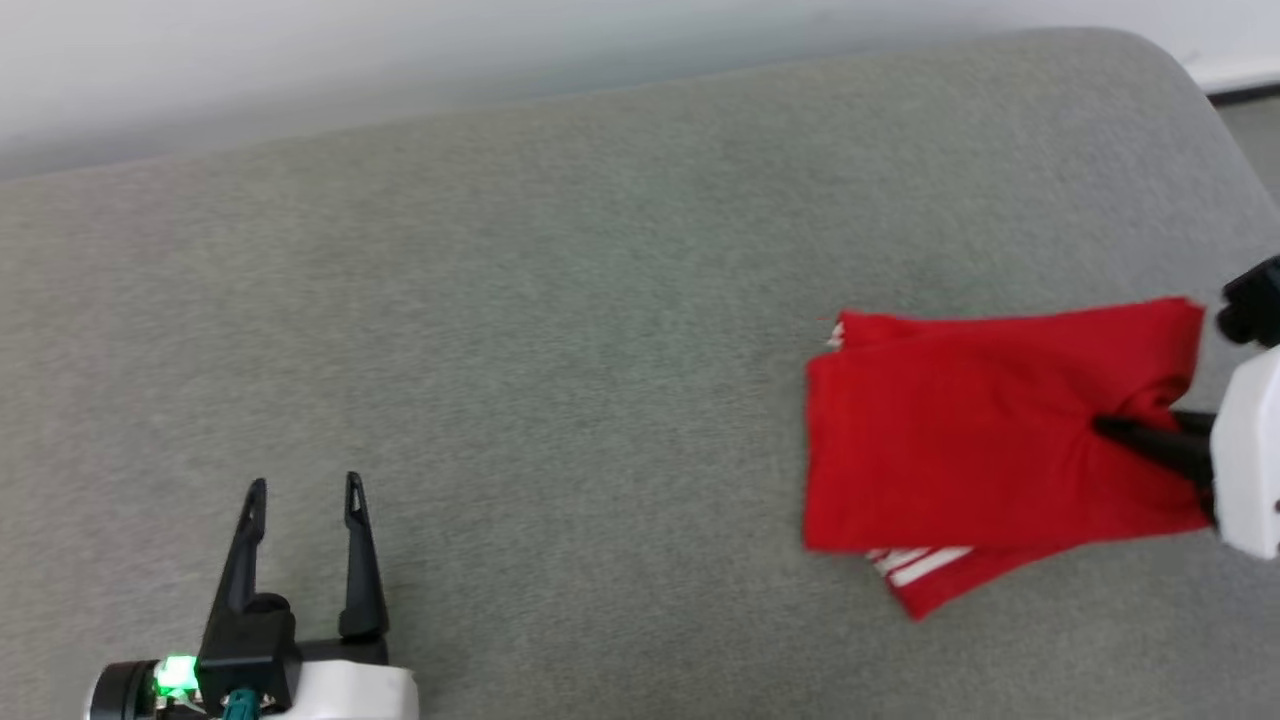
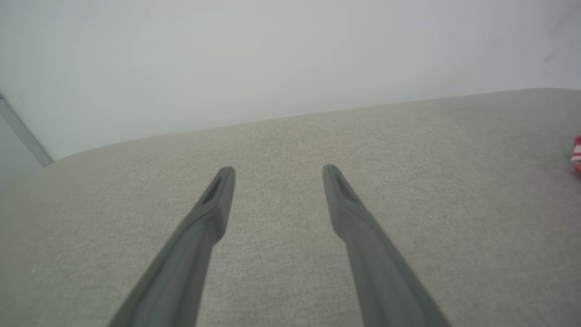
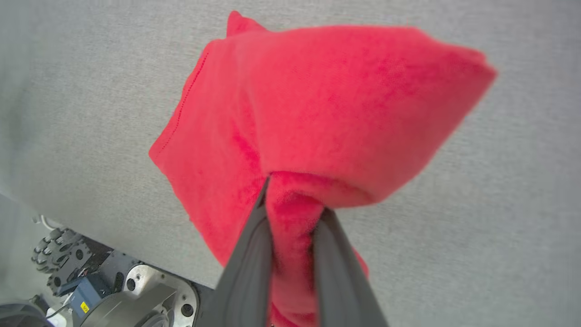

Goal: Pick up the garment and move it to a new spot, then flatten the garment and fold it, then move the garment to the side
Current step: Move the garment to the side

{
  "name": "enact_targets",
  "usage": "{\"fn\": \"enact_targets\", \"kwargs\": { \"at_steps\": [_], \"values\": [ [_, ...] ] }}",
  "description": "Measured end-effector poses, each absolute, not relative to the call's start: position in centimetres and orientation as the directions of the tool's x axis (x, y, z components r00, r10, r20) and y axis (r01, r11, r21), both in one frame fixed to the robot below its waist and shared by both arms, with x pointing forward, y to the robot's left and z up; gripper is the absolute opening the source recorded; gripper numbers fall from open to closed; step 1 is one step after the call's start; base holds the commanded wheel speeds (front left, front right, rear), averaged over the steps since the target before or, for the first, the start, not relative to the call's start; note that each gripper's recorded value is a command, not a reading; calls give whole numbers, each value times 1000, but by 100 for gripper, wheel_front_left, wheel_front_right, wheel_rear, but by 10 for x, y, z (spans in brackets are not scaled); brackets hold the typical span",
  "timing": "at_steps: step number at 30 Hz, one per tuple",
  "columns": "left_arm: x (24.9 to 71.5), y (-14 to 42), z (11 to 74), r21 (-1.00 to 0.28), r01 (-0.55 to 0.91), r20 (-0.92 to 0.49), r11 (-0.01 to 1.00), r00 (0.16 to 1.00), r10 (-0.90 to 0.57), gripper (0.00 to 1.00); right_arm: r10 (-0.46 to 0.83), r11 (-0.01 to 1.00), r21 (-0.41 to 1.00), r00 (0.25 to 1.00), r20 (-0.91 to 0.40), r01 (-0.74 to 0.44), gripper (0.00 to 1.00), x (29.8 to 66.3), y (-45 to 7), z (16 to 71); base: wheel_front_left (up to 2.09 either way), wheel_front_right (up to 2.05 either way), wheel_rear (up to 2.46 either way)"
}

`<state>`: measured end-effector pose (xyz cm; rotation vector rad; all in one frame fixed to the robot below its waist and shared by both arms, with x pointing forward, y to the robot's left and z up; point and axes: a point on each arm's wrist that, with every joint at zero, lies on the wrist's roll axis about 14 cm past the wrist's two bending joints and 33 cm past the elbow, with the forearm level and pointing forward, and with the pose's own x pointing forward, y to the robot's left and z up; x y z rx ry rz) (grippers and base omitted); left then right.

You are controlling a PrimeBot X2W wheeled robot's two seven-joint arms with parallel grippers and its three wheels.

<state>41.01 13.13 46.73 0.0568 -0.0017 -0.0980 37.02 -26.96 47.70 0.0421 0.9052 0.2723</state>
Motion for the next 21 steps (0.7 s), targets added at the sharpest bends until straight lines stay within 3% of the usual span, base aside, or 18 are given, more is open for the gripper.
{"fn": "enact_targets", "kwargs": {
  "at_steps": [7, 12, 21],
  "values": [
    [441, 115, 448, 72, 168, -16, 983, 986, -168, 100, -22, 997, -60, 591, -806, -45, 0, 377, -355, 476, 0, 0, 0],
    [460, 108, 430, 75, 202, -32, 977, 979, -200, 100, -198, 978, -202, 551, -810, 54, 0, 384, -407, 468, 0, 0, 0],
    [479, 116, 398, 72, 189, -63, 979, 981, -184, 100, -385, 922, -355, 484, -786, 156, 0, 406, -465, 451, 0, 0, 0]
  ]
}}
